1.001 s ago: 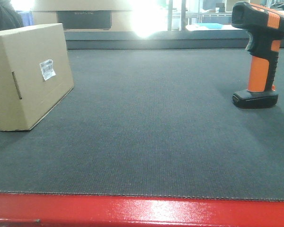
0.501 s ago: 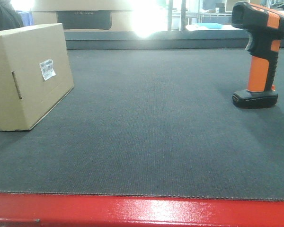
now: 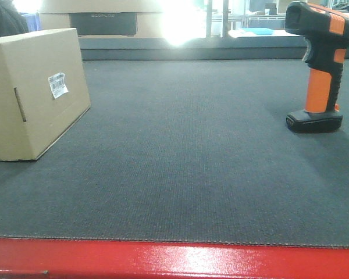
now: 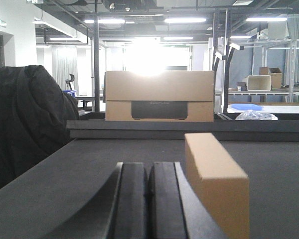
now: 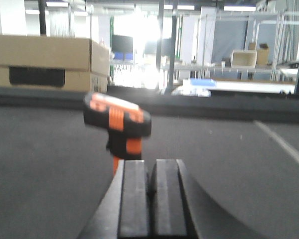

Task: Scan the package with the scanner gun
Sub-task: 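Move left gripper above the cardboard box, right gripper toward scanner gun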

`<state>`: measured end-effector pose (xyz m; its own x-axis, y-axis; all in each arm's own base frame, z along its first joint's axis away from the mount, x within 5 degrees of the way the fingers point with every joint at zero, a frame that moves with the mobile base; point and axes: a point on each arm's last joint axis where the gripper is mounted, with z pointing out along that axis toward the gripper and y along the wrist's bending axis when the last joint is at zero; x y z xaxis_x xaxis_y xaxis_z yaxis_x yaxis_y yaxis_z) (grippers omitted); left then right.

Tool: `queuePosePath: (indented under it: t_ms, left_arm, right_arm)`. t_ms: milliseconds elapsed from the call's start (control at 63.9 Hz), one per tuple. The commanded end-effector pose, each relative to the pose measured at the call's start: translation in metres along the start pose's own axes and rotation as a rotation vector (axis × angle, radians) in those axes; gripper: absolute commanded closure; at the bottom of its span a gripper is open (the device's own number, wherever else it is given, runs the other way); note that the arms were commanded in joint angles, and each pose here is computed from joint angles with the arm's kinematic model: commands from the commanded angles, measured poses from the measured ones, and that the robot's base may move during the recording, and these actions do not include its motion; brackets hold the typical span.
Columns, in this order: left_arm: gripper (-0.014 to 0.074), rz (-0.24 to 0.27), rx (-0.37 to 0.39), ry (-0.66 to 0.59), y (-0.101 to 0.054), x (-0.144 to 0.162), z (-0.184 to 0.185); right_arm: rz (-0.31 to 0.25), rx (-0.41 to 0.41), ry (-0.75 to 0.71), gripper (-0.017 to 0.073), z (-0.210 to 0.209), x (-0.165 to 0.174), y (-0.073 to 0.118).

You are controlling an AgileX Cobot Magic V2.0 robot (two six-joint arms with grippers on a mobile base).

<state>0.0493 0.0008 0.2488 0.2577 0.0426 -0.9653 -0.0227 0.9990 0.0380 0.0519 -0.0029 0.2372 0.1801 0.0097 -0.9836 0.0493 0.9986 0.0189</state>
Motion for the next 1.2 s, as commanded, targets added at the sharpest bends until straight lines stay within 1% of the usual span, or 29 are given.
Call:
queuePosePath:
  t_ms: [0, 63, 94, 125, 172, 203, 235, 282, 297, 328, 360, 375, 422, 438, 469, 547, 626, 704, 845, 970, 1189]
  left_arm:
    - [0.0705, -0.015, 0.009, -0.028, 0.001, -0.030, -0.002]
    - [0.0704, -0.014, 0.014, -0.004, 0.001, -0.048, 0.001]
    - [0.0701, -0.009, 0.016, 0.003, 0.001, -0.058, 0.002]
    - [0.0685, -0.001, 0.019, 0.037, 0.001, -0.064, 0.005]
    - [0.0639, 0.012, 0.021, 0.069, 0.002, -0.075, 0.009]
    - [0.0580, 0.014, 0.023, 0.095, 0.002, -0.084, 0.015]
    - [0.0531, 0.014, 0.025, 0.117, 0.002, -0.088, 0.019]
    - [0.0430, 0.014, 0.028, 0.147, 0.002, -0.096, 0.027]
    - [0.0369, 0.014, 0.029, 0.174, 0.002, -0.098, 0.034]
    - [0.0295, 0.014, 0.031, 0.189, 0.002, -0.103, 0.039]
    - [0.0243, 0.014, 0.032, 0.209, 0.002, -0.104, 0.045]
    - [0.0208, 0.015, 0.033, 0.224, 0.002, -0.105, 0.050]
    - [0.0151, 0.008, 0.036, 0.268, 0.002, -0.103, 0.061]
    - [0.0134, 0.006, 0.037, 0.280, 0.002, -0.103, 0.064]
    - [0.0099, -0.007, 0.044, 0.310, 0.001, -0.102, 0.071]
    - [0.0037, -0.041, 0.070, 0.367, -0.002, -0.101, 0.084]
    - [0.0001, -0.077, 0.108, 0.436, -0.007, -0.101, 0.098]
    - [-0.0001, -0.091, 0.147, 0.528, -0.013, -0.103, 0.114]
    - [0.0004, -0.081, 0.198, 0.683, -0.022, -0.113, 0.150]
    - [0.0004, -0.071, 0.221, 0.834, -0.027, -0.117, 0.185]
    - [0.0004, -0.054, 0.254, 1.028, -0.034, -0.121, 0.238]
  right_arm:
    - [-0.006, -0.001, -0.103, 0.0713, -0.003, -0.031, 0.000]
    - [-0.006, -0.006, -0.119, 0.0713, -0.006, -0.050, 0.001]
    - [-0.007, -0.009, -0.094, 0.0713, -0.005, -0.056, 0.002]
    - [-0.007, -0.011, -0.084, 0.0713, -0.004, -0.066, 0.002]
    - [-0.007, -0.015, -0.054, 0.0713, 0.000, -0.077, 0.003]
    - [-0.008, -0.017, -0.032, 0.0708, 0.003, -0.085, 0.003]
    - [-0.008, -0.018, -0.014, 0.0684, 0.008, -0.091, 0.003]
    - [-0.008, -0.018, 0.004, 0.0615, 0.016, -0.099, 0.004]
    - [-0.008, -0.018, 0.020, 0.0545, 0.022, -0.102, 0.004]
    - [-0.007, -0.018, 0.029, 0.0479, 0.027, -0.106, 0.004]
    - [-0.007, -0.017, 0.044, 0.0406, 0.032, -0.108, 0.004]
    - [-0.007, -0.017, 0.056, 0.0350, 0.036, -0.108, 0.004]
    - [-0.007, -0.017, 0.084, 0.0243, 0.044, -0.108, 0.004]
    - [-0.007, -0.016, 0.102, 0.0193, 0.048, -0.106, 0.004]
    - [-0.007, -0.016, 0.130, 0.0116, 0.055, -0.104, 0.004]
    - [-0.006, -0.017, 0.186, -0.0020, 0.067, -0.096, 0.004]
    - [-0.006, -0.017, 0.224, -0.0009, 0.073, -0.091, 0.004]
    - [-0.006, -0.017, 0.233, -0.0009, 0.077, -0.089, 0.004]
    - [-0.005, -0.025, 0.230, -0.0009, 0.077, -0.089, 0.005]
    - [-0.004, -0.044, 0.230, -0.0009, 0.077, -0.089, 0.007]
    - [-0.004, -0.047, 0.230, -0.0009, 0.077, -0.089, 0.007]
